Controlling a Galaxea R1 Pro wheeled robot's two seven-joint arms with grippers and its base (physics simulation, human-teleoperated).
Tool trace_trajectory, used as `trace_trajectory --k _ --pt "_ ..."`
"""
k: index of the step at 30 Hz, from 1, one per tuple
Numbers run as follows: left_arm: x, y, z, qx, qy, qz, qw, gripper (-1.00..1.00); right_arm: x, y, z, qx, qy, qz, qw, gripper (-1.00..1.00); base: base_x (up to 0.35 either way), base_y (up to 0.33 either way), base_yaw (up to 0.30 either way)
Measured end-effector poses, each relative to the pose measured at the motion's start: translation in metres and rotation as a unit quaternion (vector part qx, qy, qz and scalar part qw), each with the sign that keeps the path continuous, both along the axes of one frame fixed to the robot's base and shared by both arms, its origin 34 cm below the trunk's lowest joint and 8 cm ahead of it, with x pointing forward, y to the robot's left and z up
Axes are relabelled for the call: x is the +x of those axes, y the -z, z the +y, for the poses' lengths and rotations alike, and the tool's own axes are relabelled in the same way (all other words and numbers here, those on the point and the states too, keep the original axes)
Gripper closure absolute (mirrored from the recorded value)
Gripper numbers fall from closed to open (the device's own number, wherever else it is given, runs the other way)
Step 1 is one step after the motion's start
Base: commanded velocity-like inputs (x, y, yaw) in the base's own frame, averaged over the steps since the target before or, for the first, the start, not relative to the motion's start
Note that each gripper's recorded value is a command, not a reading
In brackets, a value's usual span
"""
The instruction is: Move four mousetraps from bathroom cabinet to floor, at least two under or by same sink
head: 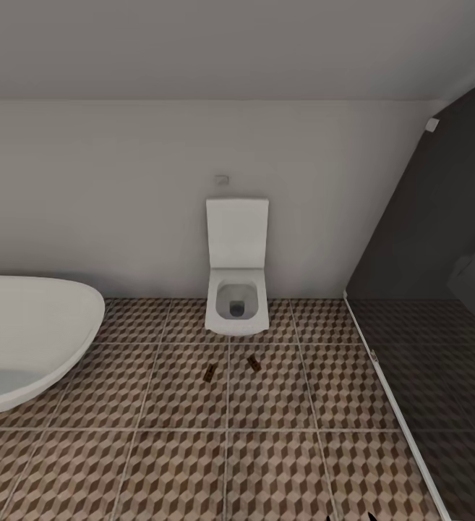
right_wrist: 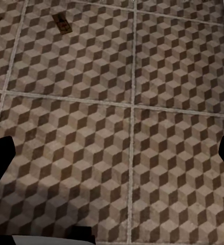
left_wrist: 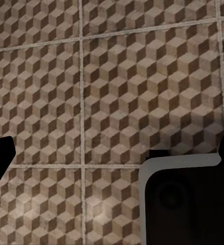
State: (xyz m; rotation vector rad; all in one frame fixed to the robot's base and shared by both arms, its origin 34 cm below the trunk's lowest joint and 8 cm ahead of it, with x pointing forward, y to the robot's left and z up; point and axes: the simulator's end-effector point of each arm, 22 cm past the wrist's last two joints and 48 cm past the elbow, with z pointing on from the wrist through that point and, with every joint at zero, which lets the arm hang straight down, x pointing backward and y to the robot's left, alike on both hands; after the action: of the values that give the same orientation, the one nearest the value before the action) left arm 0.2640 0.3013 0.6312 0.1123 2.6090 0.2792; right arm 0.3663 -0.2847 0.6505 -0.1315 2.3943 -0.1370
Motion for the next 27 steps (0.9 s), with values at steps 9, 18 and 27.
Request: trace_trajectory --k 9,18,27 --pt "0.005 -0.002 0.0 0.0 0.0 -0.007 1.0 -1.0 0.005 -0.003 0.001 0.0 0.0 -0.007 1.0 -1.0 0.0 0.0 0.0" --pt "0.01 -0.004 0.0 0.0 0.0 -0.014 0.9999 -1.0 0.01 -0.007 0.001 0.0 -0.001 -0.014 0.9999 -1.0 0.0 0.0 0.0" --pt "0.016 -0.007 0.0 -0.001 0.0 -0.021 0.9998 -1.0 0.015 -0.011 0.001 0.0 -0.001 -0.021 0.9998 -1.0 0.0 0.0 0.0"
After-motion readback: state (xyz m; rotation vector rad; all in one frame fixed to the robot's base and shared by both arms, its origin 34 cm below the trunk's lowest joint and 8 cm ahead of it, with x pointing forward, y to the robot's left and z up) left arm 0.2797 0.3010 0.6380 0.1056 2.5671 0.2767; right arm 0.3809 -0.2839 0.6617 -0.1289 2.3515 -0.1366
